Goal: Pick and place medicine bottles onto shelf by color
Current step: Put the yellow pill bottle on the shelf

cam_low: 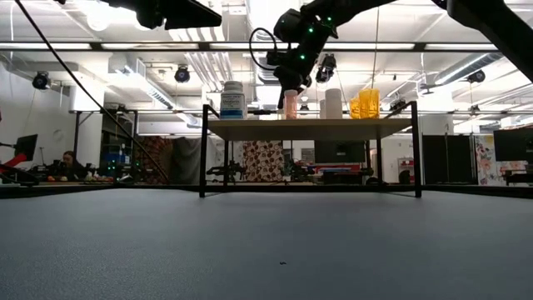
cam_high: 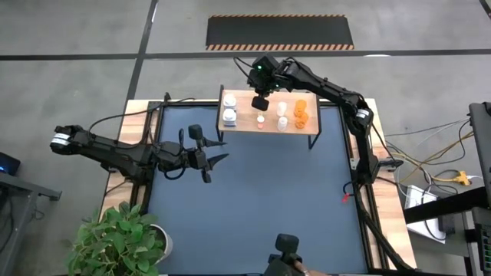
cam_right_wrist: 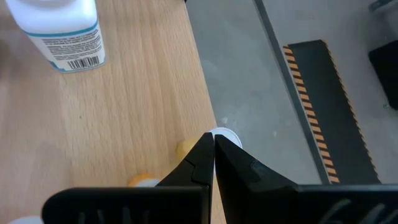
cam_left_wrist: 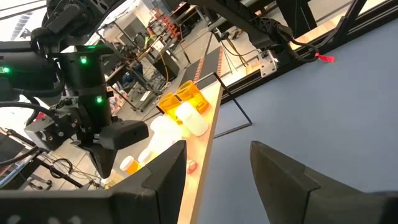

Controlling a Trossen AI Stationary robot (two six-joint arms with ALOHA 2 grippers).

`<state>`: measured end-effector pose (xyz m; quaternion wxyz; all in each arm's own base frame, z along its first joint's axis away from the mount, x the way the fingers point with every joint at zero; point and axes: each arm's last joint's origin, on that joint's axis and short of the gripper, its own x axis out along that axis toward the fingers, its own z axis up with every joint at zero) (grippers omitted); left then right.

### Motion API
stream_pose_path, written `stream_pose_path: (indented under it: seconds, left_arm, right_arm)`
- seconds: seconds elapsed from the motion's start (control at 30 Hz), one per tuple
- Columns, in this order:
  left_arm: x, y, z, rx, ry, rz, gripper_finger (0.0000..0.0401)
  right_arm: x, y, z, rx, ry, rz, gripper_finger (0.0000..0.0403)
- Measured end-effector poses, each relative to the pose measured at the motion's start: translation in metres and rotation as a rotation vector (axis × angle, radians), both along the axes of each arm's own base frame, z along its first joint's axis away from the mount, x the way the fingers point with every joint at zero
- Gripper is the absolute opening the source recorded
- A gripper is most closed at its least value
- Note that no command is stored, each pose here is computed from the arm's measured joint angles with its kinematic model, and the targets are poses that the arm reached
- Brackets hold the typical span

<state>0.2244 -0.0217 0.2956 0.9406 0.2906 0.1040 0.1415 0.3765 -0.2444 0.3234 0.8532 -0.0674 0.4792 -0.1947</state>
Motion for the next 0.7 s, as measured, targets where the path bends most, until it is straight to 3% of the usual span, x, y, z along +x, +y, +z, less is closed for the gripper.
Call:
stream_pose_path:
  seconds: [0.7]
  left_arm:
    - [-0.0001,0.0,-0.001,0.0,0.003,0.0,0.0161]
  right_arm:
    - [-0.0033,-0.0013,0.0055,0.016,-0.003,-0.024,0.0009]
